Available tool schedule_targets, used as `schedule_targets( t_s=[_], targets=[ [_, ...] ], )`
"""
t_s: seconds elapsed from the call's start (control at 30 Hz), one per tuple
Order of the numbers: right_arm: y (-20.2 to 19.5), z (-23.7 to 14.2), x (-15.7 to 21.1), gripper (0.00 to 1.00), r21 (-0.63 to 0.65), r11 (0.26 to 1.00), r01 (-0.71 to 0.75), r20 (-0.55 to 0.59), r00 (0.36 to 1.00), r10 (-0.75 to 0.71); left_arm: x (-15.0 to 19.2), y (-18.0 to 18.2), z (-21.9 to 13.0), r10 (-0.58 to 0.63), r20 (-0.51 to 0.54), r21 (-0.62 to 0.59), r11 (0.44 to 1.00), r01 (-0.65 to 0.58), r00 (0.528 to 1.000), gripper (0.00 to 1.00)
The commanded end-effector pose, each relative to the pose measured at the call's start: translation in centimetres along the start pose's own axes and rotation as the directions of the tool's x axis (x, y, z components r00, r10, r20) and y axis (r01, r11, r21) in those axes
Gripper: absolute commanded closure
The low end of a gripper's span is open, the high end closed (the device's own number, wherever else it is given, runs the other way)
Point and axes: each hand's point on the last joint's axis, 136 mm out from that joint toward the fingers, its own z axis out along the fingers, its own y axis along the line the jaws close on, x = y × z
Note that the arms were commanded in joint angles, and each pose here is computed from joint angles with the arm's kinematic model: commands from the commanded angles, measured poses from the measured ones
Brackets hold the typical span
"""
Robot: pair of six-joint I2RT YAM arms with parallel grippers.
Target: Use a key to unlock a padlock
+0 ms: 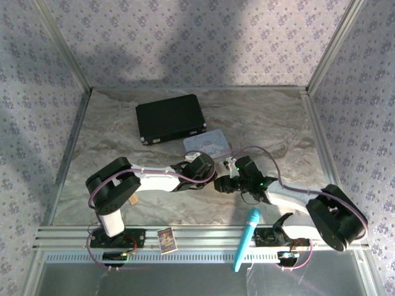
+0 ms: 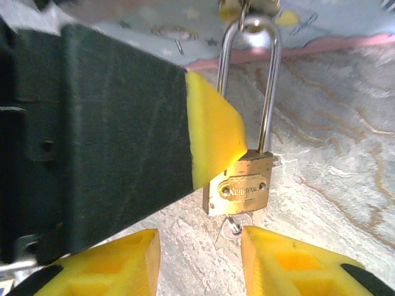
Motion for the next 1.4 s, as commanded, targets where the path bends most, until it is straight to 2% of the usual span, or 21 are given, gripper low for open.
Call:
schedule_targets(
  t_s=[0.0, 0.1, 0.2, 0.33, 0.47, 0.57, 0.67, 0.77, 0.9, 1.0, 1.03, 1.1, 1.17, 1.37],
  targets=[
    [-0.4, -1.6, -0.8, 0.59, 0.001, 0.999, -0.044, 0.063, 0.997, 0.044, 1.5, 7.7, -0.4, 0.051, -0.068, -0.260, 0.963, -0.067, 0.996, 1.00],
    [-1.6, -3.4, -2.0, 0.57, 0.054, 0.996, -0.068, 0.134, 0.989, 0.060, 1.4, 7.1, -0.2, 0.116, -0.084, -0.288, 0.948, -0.135, 0.990, 1.00],
    [-4.4, -5.5, -3.7, 0.57, 0.199, 0.971, -0.130, 0.211, 0.974, 0.087, 1.4, 6.5, -0.2, 0.174, -0.082, -0.329, 0.925, -0.192, 0.981, 1.00],
    [-6.8, -7.3, -6.9, 0.57, 0.289, 0.936, -0.200, 0.249, 0.960, 0.129, 1.2, 5.6, -0.7, 0.240, -0.068, -0.371, 0.895, -0.248, 0.968, 1.00],
    [-8.2, -6.8, -9.7, 0.57, 0.342, 0.908, -0.244, 0.215, 0.960, 0.177, 0.9, 5.1, -1.0, 0.297, -0.068, -0.402, 0.866, -0.298, 0.953, 1.00],
    [-8.1, -4.6, -11.4, 0.57, 0.332, 0.918, -0.216, 0.129, 0.975, 0.183, 0.2, 4.7, -1.6, 0.362, -0.075, -0.444, 0.822, -0.356, 0.929, 1.00],
    [-7.7, -2.2, -12.4, 0.58, 0.300, 0.935, -0.188, 0.069, 0.982, 0.175, 0.0, 3.0, -1.7, 0.420, -0.084, -0.436, 0.800, -0.413, 0.903, 1.00],
    [-8.0, -1.2, -13.2, 0.58, 0.291, 0.935, -0.202, 0.070, 0.979, 0.190, 0.0, 1.9, -1.7, 0.493, -0.115, -0.479, 0.733, -0.483, 0.862, 1.00],
    [-7.8, -0.8, -13.7, 0.58, 0.274, 0.937, -0.217, 0.074, 0.976, 0.205, 0.8, 2.7, -0.7, 0.539, -0.224, -0.532, 0.630, -0.565, 0.812, 1.00],
    [-7.3, -0.1, -13.5, 0.58, 0.263, 0.943, -0.203, 0.050, 0.979, 0.197, 0.4, 3.5, -0.8, 0.586, -0.266, -0.612, 0.511, -0.604, 0.765, 1.00],
    [-7.3, 0.1, -13.2, 0.58, 0.267, 0.943, -0.197, 0.039, 0.980, 0.194, 0.3, 3.9, -0.8, 0.582, -0.285, -0.628, 0.486, -0.607, 0.761, 1.00],
    [-7.2, 0.5, -12.6, 0.59, 0.261, 0.945, -0.198, 0.016, 0.980, 0.200, 0.5, 4.1, -0.5, 0.575, -0.299, -0.630, 0.481, -0.610, 0.762, 1.00],
    [-7.2, 0.9, -11.9, 0.60, 0.256, 0.944, -0.208, 0.003, 0.977, 0.214, 0.6, 4.1, -0.4, 0.574, -0.297, -0.624, 0.488, -0.610, 0.763, 0.95],
    [-7.9, 1.1, -11.0, 0.60, 0.231, 0.940, -0.251, 0.017, 0.967, 0.254, 1.7, 3.5, 0.1, 0.568, -0.278, -0.587, 0.538, -0.605, 0.775, 0.83]
  ],
)
